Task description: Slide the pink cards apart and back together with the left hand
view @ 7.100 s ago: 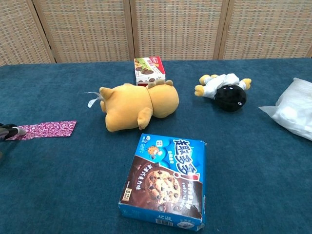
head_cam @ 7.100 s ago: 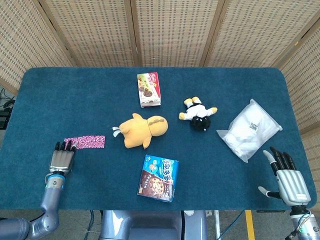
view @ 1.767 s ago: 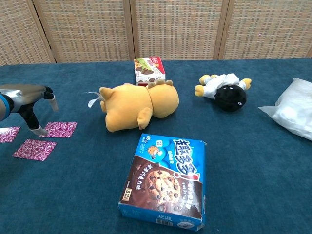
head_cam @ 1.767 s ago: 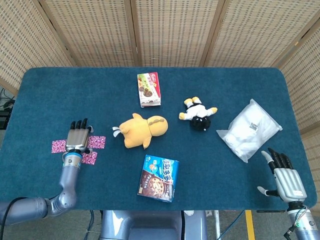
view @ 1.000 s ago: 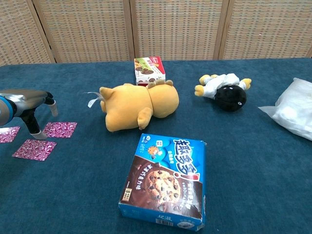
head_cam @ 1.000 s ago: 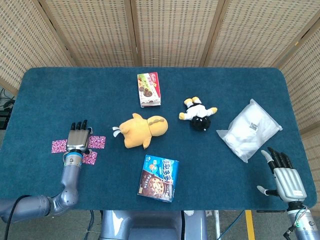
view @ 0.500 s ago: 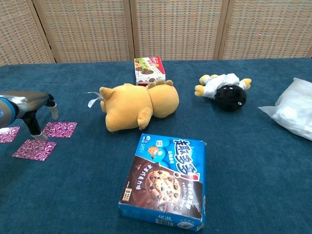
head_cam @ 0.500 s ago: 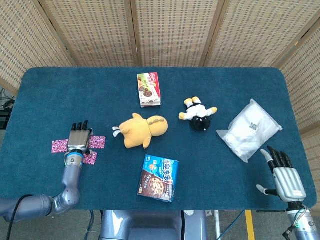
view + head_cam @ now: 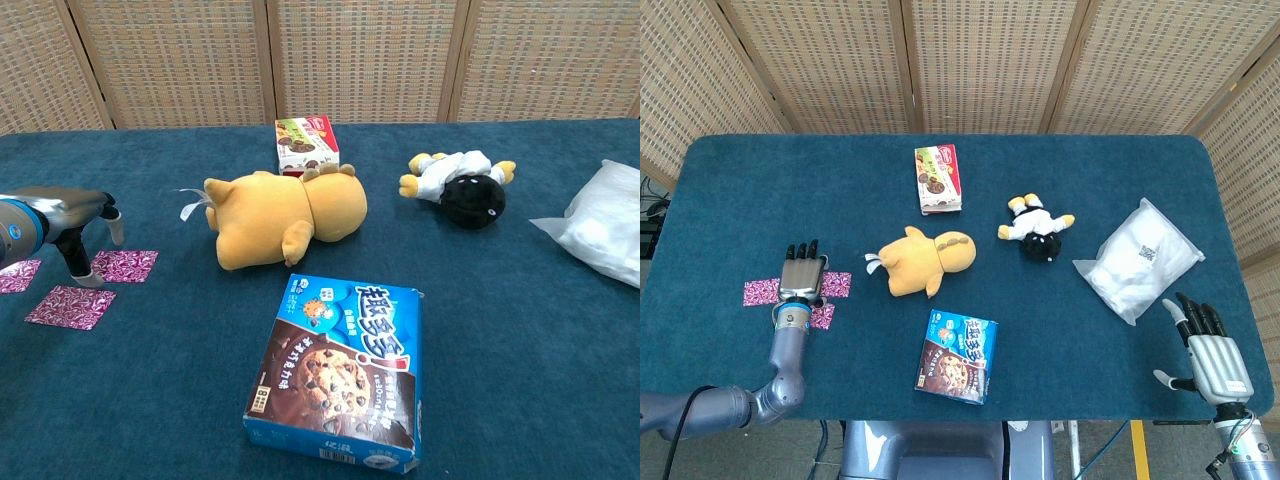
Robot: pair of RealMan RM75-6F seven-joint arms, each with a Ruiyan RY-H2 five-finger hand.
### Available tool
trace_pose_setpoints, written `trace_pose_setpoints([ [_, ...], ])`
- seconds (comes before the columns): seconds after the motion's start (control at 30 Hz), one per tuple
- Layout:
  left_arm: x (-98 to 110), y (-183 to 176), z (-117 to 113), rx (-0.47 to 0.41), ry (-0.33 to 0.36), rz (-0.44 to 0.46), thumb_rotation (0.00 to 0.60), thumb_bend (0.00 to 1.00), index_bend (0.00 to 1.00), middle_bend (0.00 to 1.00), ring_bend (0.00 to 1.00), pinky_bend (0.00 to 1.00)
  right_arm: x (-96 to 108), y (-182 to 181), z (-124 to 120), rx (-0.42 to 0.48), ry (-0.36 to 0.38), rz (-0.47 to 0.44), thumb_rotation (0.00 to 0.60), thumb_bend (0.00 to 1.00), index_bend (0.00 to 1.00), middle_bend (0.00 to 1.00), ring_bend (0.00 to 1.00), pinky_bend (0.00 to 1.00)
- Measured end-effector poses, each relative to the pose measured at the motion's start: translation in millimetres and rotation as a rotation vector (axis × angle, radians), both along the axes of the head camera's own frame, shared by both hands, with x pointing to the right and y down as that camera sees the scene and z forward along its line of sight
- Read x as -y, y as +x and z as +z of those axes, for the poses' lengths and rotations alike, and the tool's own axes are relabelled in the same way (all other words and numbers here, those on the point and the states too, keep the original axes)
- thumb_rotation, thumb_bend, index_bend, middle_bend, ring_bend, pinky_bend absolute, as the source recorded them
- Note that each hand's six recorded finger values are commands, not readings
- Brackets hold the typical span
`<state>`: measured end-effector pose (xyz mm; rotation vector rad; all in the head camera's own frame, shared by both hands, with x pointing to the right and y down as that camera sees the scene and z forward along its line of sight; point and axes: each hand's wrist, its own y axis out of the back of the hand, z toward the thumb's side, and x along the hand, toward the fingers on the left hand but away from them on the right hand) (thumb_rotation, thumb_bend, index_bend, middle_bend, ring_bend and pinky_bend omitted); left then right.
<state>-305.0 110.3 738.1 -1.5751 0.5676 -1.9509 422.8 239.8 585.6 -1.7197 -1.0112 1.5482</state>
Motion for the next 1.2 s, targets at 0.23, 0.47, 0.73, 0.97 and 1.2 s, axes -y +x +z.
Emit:
trace_pose_setpoints([
  [0.23, 1, 0, 3, 0.01, -0.006, 0.0, 0.6, 0.25, 0.31, 0.0, 0.0, 0.0, 0, 0, 1, -0.001, -0.003, -0.001, 0.6, 0.0, 0.0, 0.0, 0.0, 0.0],
  [0.47, 0, 2, 7, 0.018, -0.009, 0.012, 0.6, 0.25, 0.31, 0.0, 0.0, 0.0, 0, 0, 1, -0.002, -0.004, 0.001, 0.6, 0.0, 0.0, 0.0, 0.0, 0.0],
  [0.73, -1, 7, 9, 0.015, -0.01, 0.018, 0.6, 0.26, 0.32, 0.0, 0.0, 0.0, 0, 0, 1, -0.002, -0.006, 0.0, 0.6, 0.0, 0.0, 0.0, 0.0, 0.0],
  [0.97, -1, 7, 11, 0.016, -0.015, 0.011, 0.6, 0.26, 0.33, 0.0, 0.0, 0.0, 0, 0, 1, -0.001, -0.006, 0.001, 0.6, 0.0, 0.0, 0.0, 0.0, 0.0],
  [1.2, -3, 8, 12, 0.014, -0.018, 0.011, 0.6, 0.27, 0.37, 0.0, 0.0, 0.0, 0, 0, 1, -0.002, -0.007, 0.0, 0.6, 0.0, 0.0, 0.0, 0.0, 0.0],
])
